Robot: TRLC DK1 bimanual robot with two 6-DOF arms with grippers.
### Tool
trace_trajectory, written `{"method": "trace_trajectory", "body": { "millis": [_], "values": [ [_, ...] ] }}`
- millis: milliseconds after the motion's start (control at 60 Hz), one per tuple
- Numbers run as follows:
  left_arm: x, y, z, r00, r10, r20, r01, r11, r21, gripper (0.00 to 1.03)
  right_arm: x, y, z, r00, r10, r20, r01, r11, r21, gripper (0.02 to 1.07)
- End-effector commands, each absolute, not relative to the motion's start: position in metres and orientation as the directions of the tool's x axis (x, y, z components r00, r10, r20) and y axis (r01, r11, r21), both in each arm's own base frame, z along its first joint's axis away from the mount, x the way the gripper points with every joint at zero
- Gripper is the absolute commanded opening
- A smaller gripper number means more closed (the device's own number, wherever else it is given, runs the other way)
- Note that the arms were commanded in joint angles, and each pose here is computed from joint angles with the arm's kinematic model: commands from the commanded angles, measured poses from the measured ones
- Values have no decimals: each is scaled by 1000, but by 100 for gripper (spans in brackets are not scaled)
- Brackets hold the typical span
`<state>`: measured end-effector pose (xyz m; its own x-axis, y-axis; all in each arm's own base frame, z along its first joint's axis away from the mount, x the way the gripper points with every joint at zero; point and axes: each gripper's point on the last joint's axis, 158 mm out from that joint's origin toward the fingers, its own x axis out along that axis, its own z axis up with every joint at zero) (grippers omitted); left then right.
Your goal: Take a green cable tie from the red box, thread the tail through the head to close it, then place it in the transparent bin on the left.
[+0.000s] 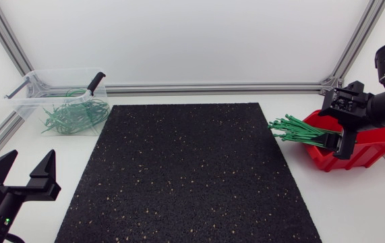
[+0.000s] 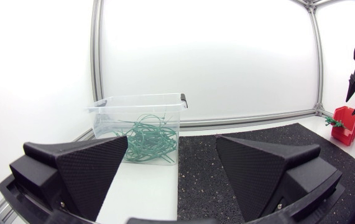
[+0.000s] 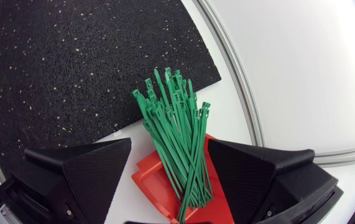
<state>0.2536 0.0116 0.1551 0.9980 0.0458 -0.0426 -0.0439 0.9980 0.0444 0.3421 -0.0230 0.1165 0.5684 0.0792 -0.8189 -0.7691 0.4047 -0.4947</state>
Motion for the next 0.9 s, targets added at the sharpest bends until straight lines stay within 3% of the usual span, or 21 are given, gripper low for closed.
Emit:
{"method": "trace_trajectory", "body": {
  "millis": [0, 167, 300, 450, 533, 883],
  "values": [
    [254, 13, 133, 994, 50, -92, -47, 998, 33, 99, 332, -24, 97, 535, 84, -841, -811, 333, -482, 90],
    [254, 13, 133, 994, 50, -92, -47, 998, 33, 99, 329, -22, 80, 496, 95, -863, -845, 283, -455, 80],
    [254, 13, 133, 994, 50, -92, -47, 998, 32, 99, 329, -18, 72, 500, 105, -860, -854, 227, -468, 78],
    [254, 13, 133, 994, 50, -92, -47, 998, 33, 99, 333, -14, 63, 510, 99, -855, -853, 190, -486, 56],
    [254, 13, 133, 994, 50, -92, -47, 998, 33, 99, 335, -11, 63, 519, 103, -849, -849, 180, -497, 49],
    [254, 13, 133, 994, 50, -92, -47, 998, 33, 99, 343, -8, 49, 530, 69, -845, -844, 132, -519, 44]
  ]
}}
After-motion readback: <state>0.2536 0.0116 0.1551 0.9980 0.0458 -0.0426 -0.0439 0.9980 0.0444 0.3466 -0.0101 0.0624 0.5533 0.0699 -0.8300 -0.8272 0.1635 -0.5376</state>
